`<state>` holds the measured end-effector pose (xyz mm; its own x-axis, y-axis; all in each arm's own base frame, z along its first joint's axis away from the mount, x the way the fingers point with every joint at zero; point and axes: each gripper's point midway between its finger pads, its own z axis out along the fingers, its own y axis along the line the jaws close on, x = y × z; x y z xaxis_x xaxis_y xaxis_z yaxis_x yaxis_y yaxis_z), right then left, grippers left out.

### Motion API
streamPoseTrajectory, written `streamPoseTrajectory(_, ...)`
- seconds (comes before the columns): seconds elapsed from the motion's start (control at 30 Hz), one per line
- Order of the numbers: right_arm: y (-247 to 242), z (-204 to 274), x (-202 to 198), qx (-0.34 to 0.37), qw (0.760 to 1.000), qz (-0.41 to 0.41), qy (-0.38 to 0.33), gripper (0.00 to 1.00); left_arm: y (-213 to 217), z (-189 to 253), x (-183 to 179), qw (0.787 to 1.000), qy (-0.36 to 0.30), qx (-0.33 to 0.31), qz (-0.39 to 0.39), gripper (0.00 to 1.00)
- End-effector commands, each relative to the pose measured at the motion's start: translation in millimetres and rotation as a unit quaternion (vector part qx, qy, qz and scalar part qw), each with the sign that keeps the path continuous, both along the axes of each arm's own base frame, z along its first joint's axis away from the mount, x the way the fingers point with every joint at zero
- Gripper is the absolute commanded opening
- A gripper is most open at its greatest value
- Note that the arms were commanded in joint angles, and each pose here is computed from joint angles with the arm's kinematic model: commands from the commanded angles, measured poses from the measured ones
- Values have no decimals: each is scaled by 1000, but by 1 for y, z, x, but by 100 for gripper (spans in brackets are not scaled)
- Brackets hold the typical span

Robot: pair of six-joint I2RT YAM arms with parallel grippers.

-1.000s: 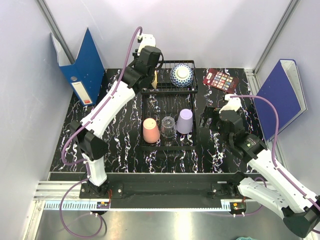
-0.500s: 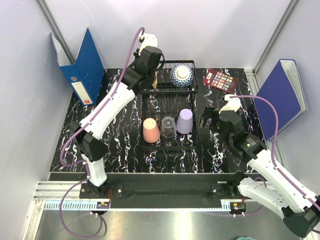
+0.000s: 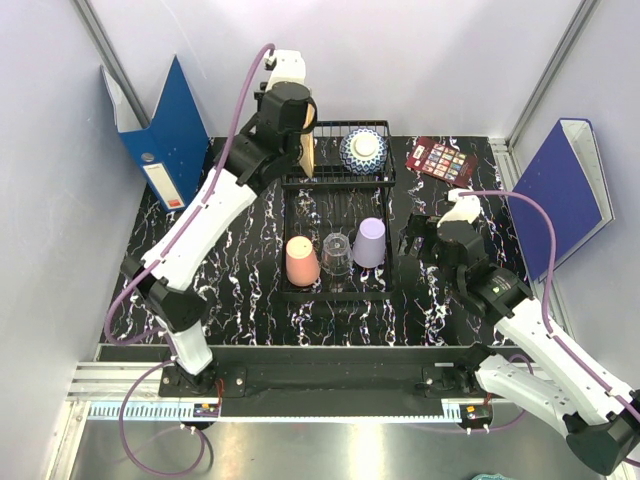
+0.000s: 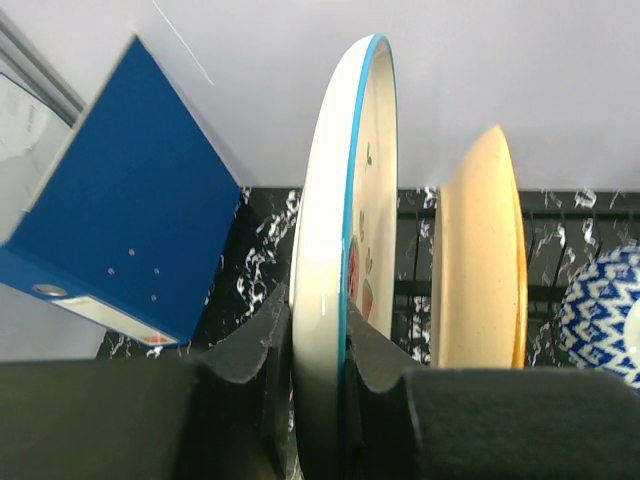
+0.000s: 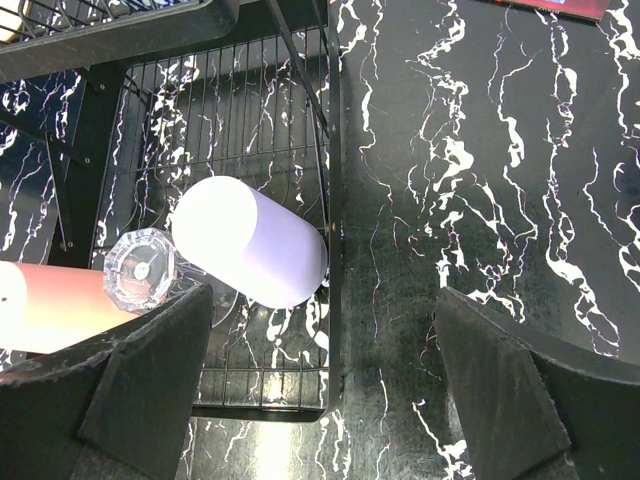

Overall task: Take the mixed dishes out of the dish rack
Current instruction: Pick up the plate from the dish rack.

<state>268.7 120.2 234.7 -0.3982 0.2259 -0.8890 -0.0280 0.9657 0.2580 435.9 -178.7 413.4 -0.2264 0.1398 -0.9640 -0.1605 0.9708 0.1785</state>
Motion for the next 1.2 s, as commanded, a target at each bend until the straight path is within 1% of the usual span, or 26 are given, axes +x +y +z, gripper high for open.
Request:
streamPoseTrajectory(0.0, 10, 3, 4, 16, 1000, 12, -5, 100, 50, 114, -42, 987, -139, -65, 53, 0)
streamPoseTrajectory(0.2, 12, 5, 4, 21, 1000, 15, -5, 100, 55, 139, -70, 981, -164, -96, 36, 0)
streamPoseTrajectory(0.27, 11, 9, 3, 30, 999, 12, -12, 100, 59, 150, -84, 976, -177, -122, 25, 0)
streamPoseTrajectory(0.3, 10, 12, 2, 33, 999, 8, -15, 100, 53, 147, -87, 977, -174, -123, 5, 0)
streamPoseTrajectory(0.37, 5, 23, 0, 48, 998, -2, -30, 100, 55, 160, -105, 963, -194, -187, -25, 0)
streamPoseTrajectory(0.4, -1, 30, 1, 51, 998, -19, -42, 100, 37, 152, -106, 960, -183, -196, -77, 0)
streamPoseTrajectory(0.43, -5, 36, 0, 56, 997, -29, -49, 100, 39, 163, -122, 949, -198, -221, -109, 0)
streamPoseTrajectory(0.47, -10, 46, -2, 66, 995, -38, -63, 100, 30, 173, -128, 932, -218, -251, -143, 0)
streamPoseTrajectory(0.5, -15, 59, -2, 72, 993, -50, -79, 100, 7, 158, -131, 925, -201, -250, -202, 0)
streamPoseTrajectory(0.53, -17, 67, -2, 79, 991, -55, -88, 100, 9, 169, -146, 911, -217, -268, -227, 0)
streamPoseTrajectory(0.57, -19, 78, -4, 88, 989, -57, -100, 100, 4, 172, -152, 899, -219, -289, -245, 0)
streamPoseTrajectory(0.6, -21, 93, -6, 100, 987, -58, -114, 100, -7, 171, -159, 889, -211, -294, -281, 0)
streamPoseTrajectory(0.67, -22, 119, -11, 128, 980, -50, -146, 100, -14, 177, -173, 870, -207, -315, -318, 0)
streamPoseTrajectory(0.7, -18, 133, -16, 143, 976, -30, -159, 100, -26, 177, -182, 855, -199, -319, -357, 0)
streamPoseTrajectory(0.73, -17, 146, -23, 157, 972, -14, -176, 100, -28, 182, -191, 843, -200, -327, -376, 0)
streamPoseTrajectory(0.8, 1, 172, -37, 184, 958, 55, -214, 100, -44, 182, -207, 811, -188, -349, -429, 0)
streamPoseTrajectory(0.83, 3, 184, -45, 198, 950, 76, -230, 100, -49, 187, -213, 793, -186, -370, -446, 0)
streamPoseTrajectory(0.87, 13, 197, -54, 221, 937, 111, -245, 100, -53, 186, -215, 784, -181, -379, -457, 0)
streamPoseTrajectory(0.9, 16, 206, -60, 232, 930, 128, -255, 100, -64, 175, -219, 772, -160, -382, -482, 0)
streamPoseTrajectory(0.93, 18, 215, -68, 243, 922, 145, -265, 100, -68, 177, -220, 757, -156, -403, -490, 0)
streamPoseTrajectory(0.97, 25, 226, -78, 258, 908, 176, -279, 100, -73, 164, -214, 755, -141, -411, -491, 0)
streamPoseTrajectory(1.03, 25, 239, -91, 280, 891, 196, -299, 100, -82, 163, -218, 729, -133, -432, -514, 0)
streamPoseTrajectory(1.07, 27, 249, -100, 292, 877, 215, -315, 100, -86, 150, -212, 730, -118, -436, -512, 0)
streamPoseTrajectory(1.1, 28, 247, -102, 293, 875, 220, -316, 100, -88, 149, -211, 725, -120, -441, -515, 0)
streamPoseTrajectory(1.13, 28, 256, -109, 299, 864, 233, -333, 100, -87, 155, -212, 713, -131, -454, -517, 0)
streamPoseTrajectory(1.17, 29, 258, -112, 298, 860, 240, -338, 100, -89, 146, -206, 714, -126, -460, -513, 0)
